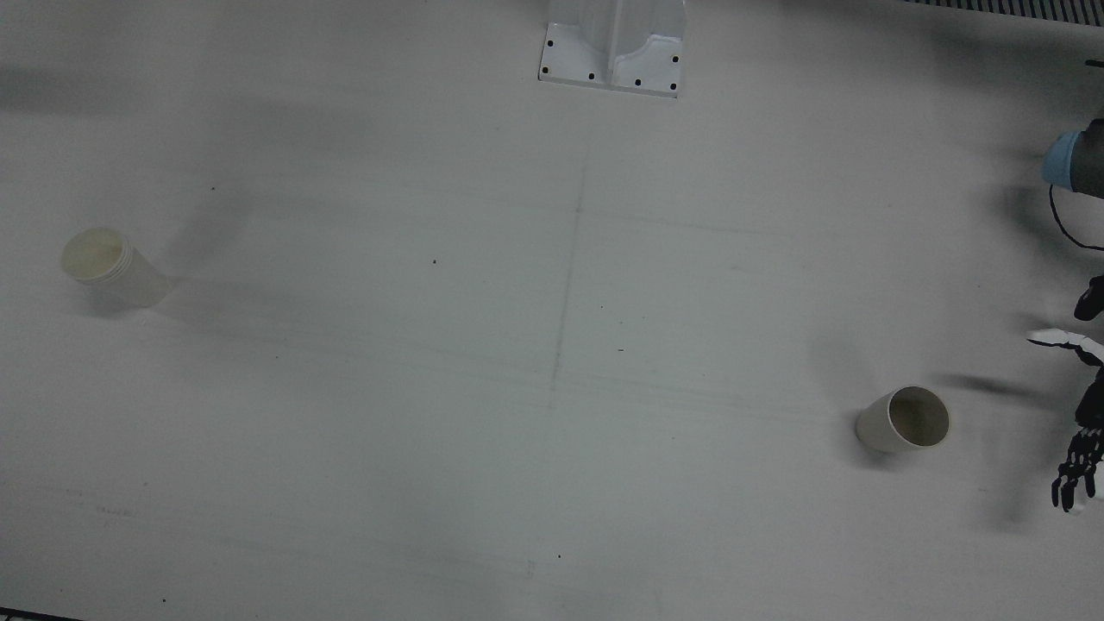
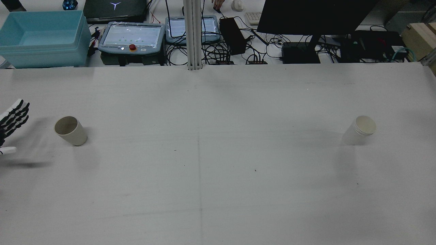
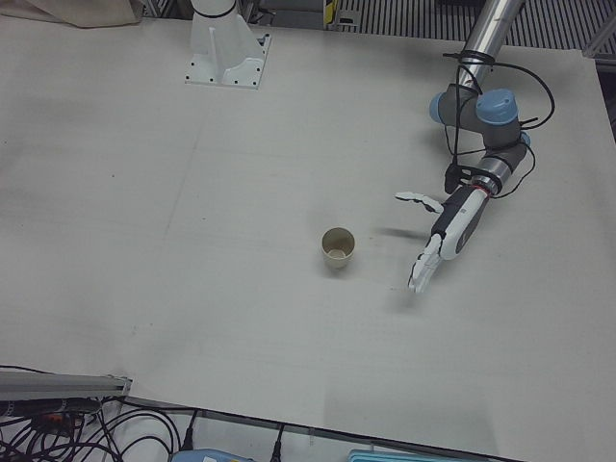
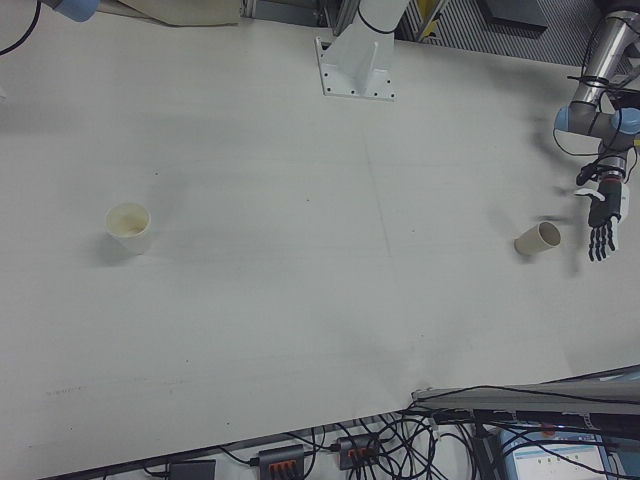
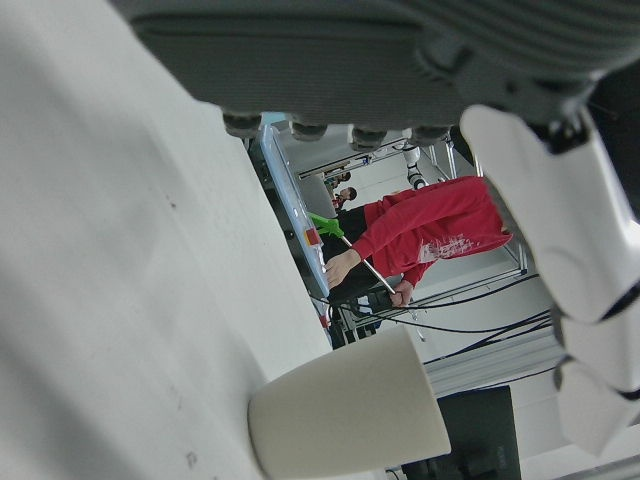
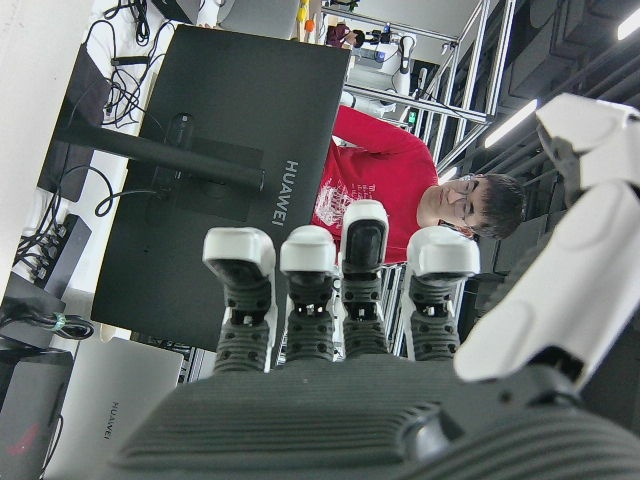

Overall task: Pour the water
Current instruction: 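Reach the left hand to the white paper cup and close fingers around it, then lift the cup with the left hand and raise it above the table, then reach the right hand to the other white paper cup and grasp it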

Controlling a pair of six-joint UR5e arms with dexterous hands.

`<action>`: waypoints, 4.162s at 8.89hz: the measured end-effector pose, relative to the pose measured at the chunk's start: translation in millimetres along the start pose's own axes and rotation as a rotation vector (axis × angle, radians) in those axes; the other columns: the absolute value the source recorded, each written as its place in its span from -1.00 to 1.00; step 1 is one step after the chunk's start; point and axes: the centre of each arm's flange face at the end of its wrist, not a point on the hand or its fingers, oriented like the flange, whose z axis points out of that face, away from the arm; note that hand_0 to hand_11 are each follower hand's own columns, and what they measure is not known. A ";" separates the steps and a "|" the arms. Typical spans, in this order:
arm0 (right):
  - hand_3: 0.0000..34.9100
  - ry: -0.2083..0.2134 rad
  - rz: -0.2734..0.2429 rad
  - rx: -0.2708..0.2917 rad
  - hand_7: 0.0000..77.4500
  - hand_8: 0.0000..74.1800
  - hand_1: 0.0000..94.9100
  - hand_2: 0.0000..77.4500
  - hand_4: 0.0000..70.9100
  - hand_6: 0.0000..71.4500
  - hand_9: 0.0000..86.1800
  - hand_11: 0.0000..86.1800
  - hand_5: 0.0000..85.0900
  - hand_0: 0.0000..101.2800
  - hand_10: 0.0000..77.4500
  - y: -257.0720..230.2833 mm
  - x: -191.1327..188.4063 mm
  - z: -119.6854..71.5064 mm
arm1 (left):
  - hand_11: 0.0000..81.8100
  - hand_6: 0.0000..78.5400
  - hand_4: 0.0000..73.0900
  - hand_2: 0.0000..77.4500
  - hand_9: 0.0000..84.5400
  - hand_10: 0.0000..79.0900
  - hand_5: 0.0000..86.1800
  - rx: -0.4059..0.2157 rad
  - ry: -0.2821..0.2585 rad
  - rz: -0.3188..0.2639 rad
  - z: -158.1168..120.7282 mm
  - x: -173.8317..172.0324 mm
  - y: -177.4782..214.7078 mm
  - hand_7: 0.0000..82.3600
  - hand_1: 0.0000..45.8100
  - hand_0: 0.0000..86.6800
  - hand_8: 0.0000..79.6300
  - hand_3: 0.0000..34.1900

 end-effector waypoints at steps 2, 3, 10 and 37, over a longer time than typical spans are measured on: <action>-1.00 0.006 -0.004 -0.002 0.49 0.50 -0.87 -0.11 -0.02 0.16 0.63 0.59 0.64 -0.22 0.23 0.9 2.8 0.9 | -0.99 -1.00 -0.94 -0.51 -0.97 -0.99 -1.00 -0.017 -0.067 0.029 5.4 -28.0 7.3 -0.92 -0.48 -0.10 -1.00 -0.41; -1.00 0.007 -0.005 -0.002 0.49 0.50 -0.87 -0.11 -0.05 0.14 0.63 0.56 0.64 -0.22 0.24 1.0 2.9 0.9 | -0.99 -1.00 -0.94 -0.51 -0.97 -0.99 -1.00 -0.018 -0.085 0.030 10.0 -36.6 9.9 -0.92 -0.48 -0.10 -1.00 -0.41; -1.00 0.002 -0.003 -0.006 0.35 0.43 -0.87 -0.17 -0.14 0.04 0.63 0.49 0.64 -0.22 0.17 0.9 1.5 0.0 | -0.99 -0.99 -0.94 -0.48 -0.97 -0.99 -1.00 -0.045 -0.087 0.010 97.0 -49.8 59.4 -0.95 -0.38 -0.06 -1.00 -0.61; -1.00 0.160 -0.377 -0.181 -0.99 -0.99 -0.75 -0.79 -0.55 -0.98 -0.99 -0.99 -0.99 -0.14 -0.99 -175.2 157.8 -15.5 | -0.51 -0.56 0.03 0.08 -0.14 -0.68 -0.10 0.004 -0.023 -0.342 241.2 64.4 261.0 -0.03 -0.36 -0.07 -0.42 -1.00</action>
